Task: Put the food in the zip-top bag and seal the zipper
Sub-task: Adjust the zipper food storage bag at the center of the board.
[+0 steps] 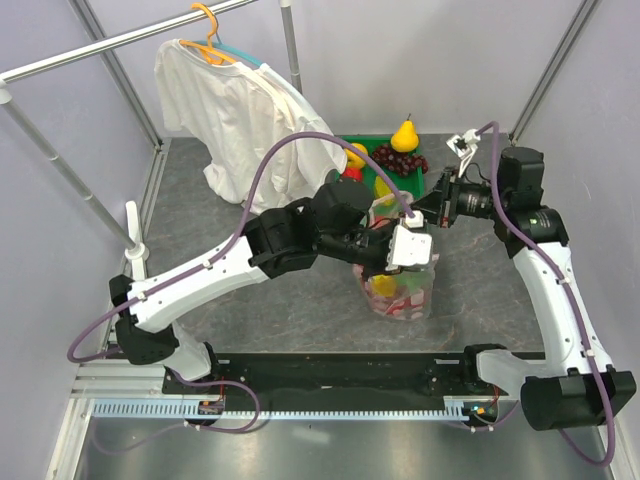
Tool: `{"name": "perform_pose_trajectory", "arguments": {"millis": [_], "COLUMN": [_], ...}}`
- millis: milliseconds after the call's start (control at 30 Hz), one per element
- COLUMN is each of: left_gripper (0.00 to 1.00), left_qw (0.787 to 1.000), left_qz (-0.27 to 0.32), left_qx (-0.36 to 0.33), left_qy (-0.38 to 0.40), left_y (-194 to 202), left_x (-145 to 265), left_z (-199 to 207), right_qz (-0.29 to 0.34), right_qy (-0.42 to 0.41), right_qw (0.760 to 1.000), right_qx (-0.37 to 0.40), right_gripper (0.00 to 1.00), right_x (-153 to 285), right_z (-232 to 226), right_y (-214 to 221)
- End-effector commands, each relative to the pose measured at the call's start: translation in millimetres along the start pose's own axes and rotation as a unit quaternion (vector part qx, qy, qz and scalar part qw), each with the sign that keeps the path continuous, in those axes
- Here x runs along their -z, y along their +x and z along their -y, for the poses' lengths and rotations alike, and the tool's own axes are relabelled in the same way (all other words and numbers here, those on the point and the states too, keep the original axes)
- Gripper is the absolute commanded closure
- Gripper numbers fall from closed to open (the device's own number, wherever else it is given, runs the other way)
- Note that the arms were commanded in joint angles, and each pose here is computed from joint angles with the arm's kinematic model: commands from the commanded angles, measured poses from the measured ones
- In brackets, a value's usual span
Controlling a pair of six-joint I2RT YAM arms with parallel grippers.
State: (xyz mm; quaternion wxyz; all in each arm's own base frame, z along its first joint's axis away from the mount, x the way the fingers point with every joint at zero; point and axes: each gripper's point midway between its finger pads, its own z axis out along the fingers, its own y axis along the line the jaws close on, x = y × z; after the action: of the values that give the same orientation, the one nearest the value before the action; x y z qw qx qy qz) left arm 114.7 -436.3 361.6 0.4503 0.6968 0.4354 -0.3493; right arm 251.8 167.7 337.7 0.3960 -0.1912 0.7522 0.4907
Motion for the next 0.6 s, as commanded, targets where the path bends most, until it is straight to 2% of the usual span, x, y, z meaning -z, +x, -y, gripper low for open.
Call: {"name": "perform_pose_trajectory", "arguments": {"millis": [0, 67, 100, 133, 200, 233, 300, 333, 367, 433, 500, 567], "left_gripper": [0.98, 0.98, 0.98, 0.98, 0.98, 0.98, 0.98, 0.98, 0.98, 0.98, 0.98, 0.98], "left_qw": [0.991, 0.981, 0.977, 0.969, 0.957, 0.954, 0.947, 0.951, 0.952, 0.955, 0.956, 0.958], "left_qz": [-0.025, -0.038, -0.043, -0.045, -0.049, -0.045, -0.045, -0.023, -0.012, 0.009, 0.018, 0.029], "left_qx": [0.123, 0.184, 0.205, 0.24, 0.28, 0.29, 0.309, 0.297, 0.292, 0.28, 0.27, 0.261], "left_qy": [-0.035, -0.039, -0.041, -0.04, -0.062, -0.064, -0.076, -0.082, -0.086, -0.101, -0.109, -0.113], "left_y": [8.3, 27.5, 35.1, 41.1, 57.5, 59.9, 72.9, 61.5, 58.5, 52.2, 47.7, 38.2], "left_x": [-1.6, -5.5, -7.5, -10.7, -8.0, -6.0, -1.3, 5.3, 8.1, 16.2, 20.9, 26.0], "left_z": [-9.3, -17.2, -21.2, -24.1, -39.7, -43.0, -47.9, -50.1, -50.7, -51.5, -53.5, -56.1], "right_qz": [-0.008, -0.018, -0.042, -0.048, -0.058, -0.05, -0.026, -0.026, -0.037, -0.053, -0.067, -0.055], "right_qy": [-0.049, -0.034, 0.0, 0.01, 0.042, 0.055, 0.087, 0.085, 0.091, 0.084, 0.058, 0.022], "right_qw": [0.998, 0.997, 0.999, 0.996, 0.995, 0.994, 0.993, 0.99, 0.99, 0.985, 0.987, 0.986], "right_qx": [0.05, 0.062, 0.034, 0.074, 0.077, 0.076, 0.076, 0.106, 0.098, 0.142, 0.132, 0.153], "right_gripper": [0.75, 0.56, 0.46, 0.3, 0.12, 0.08, 0.02, 0.02, 0.03, 0.06, 0.1, 0.12], "right_x": [-11.1, -10.2, -7.4, -3.9, 12.7, 21.2, 45.3, 51.7, 59.7, 64.0, 64.7, 63.6], "right_z": [-10.3, -4.0, 8.9, 12.3, 24.0, 29.1, 38.4, 39.9, 40.0, 36.3, 24.1, 6.5], "right_y": [-0.7, 2.3, 15.1, 13.7, 17.7, 14.7, 5.3, 4.0, 12.9, 18.7, 35.4, 40.0]}}
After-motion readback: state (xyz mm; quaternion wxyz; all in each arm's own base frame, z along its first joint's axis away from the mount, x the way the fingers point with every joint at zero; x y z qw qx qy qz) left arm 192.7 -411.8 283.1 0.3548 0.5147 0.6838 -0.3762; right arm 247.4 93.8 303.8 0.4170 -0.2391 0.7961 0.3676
